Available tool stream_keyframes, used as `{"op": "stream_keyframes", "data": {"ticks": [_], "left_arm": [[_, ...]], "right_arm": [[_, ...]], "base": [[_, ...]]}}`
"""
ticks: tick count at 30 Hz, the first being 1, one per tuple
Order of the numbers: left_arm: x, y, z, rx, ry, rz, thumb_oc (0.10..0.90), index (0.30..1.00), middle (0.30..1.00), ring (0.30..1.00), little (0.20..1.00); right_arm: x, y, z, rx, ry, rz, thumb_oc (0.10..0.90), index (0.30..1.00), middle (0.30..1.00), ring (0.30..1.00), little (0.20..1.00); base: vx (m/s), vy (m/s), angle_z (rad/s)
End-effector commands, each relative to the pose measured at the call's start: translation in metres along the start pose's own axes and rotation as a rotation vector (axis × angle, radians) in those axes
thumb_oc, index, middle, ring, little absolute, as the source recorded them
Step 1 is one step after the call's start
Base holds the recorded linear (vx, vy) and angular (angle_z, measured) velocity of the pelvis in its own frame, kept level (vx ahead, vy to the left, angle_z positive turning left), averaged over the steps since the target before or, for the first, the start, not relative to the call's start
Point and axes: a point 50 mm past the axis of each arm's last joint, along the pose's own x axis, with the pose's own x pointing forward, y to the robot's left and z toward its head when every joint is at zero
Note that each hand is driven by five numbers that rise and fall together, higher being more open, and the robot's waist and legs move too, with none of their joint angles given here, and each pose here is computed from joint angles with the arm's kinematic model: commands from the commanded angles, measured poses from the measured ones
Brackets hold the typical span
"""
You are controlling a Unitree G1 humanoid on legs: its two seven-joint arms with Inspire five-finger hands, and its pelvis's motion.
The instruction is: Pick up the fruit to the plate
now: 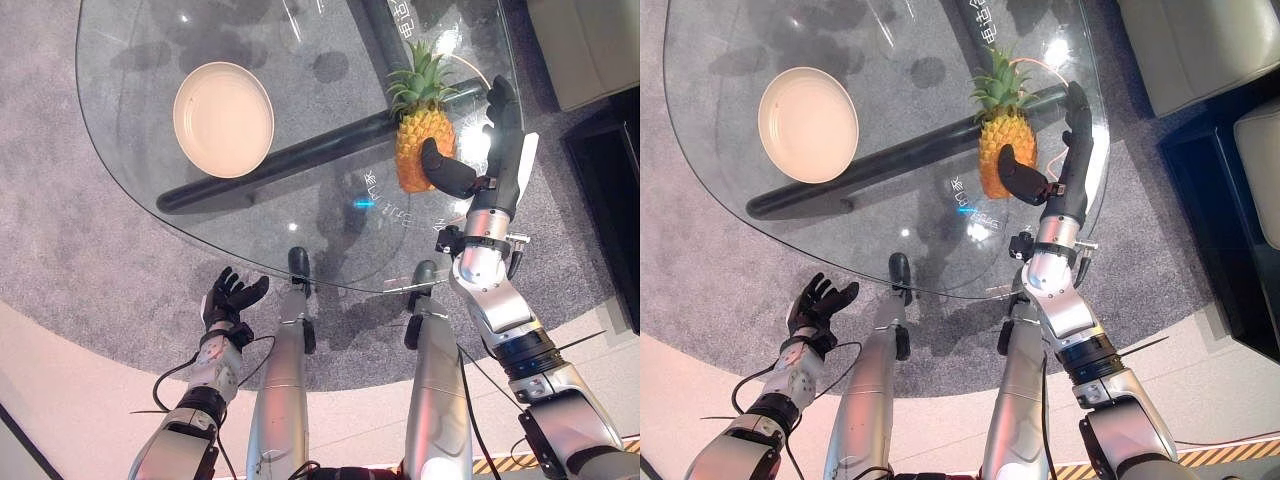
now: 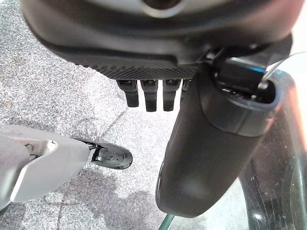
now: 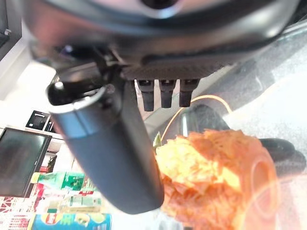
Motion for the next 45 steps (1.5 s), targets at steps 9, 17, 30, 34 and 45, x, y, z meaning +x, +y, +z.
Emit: {"op": "stream_keyframes", "data": {"ticks": [9, 17, 30, 34, 45], "left_arm": [[-0.010, 0.023, -0.016, 0.062, 0.019, 0.070, 0.800, 0.900, 0.900, 0.900, 0.900], [-0.011, 0.022, -0.016, 0.061, 0.016, 0.068, 0.800, 0.900, 0.900, 0.900, 0.900], [-0.011, 0.025, -0.016, 0.064, 0.013, 0.074, 0.800, 0.900, 0.900, 0.900, 0.900], [-0.011, 0.024, -0.016, 0.069, 0.012, 0.070, 0.800, 0.900, 0.900, 0.900, 0.900], [-0.009, 0.025, -0.013, 0.080, 0.012, 0.066, 0.800, 0.900, 0.900, 0.900, 0.900]], "right_arm": [[-0.004, 0.006, 0.031, 0.075, -0.132, 0.076, 0.800, 0.900, 0.900, 0.900, 0.900], [-0.012, 0.012, 0.032, 0.065, -0.128, 0.140, 0.800, 0.900, 0.900, 0.900, 0.900], [-0.019, 0.012, 0.019, 0.012, -0.075, 0.182, 0.800, 0.900, 0.900, 0.900, 0.900], [-0.020, 0.012, 0.016, 0.017, -0.062, 0.190, 0.800, 0.900, 0.900, 0.900, 0.900], [-0.014, 0.018, 0.013, -0.043, -0.007, 0.234, 0.800, 0.900, 0.900, 0.900, 0.900]], "base": [[0.00, 0.000, 0.00], [0.00, 0.000, 0.00], [0.00, 0.000, 0.00], [0.00, 0.000, 0.00], [0.00, 0.000, 0.00]]}}
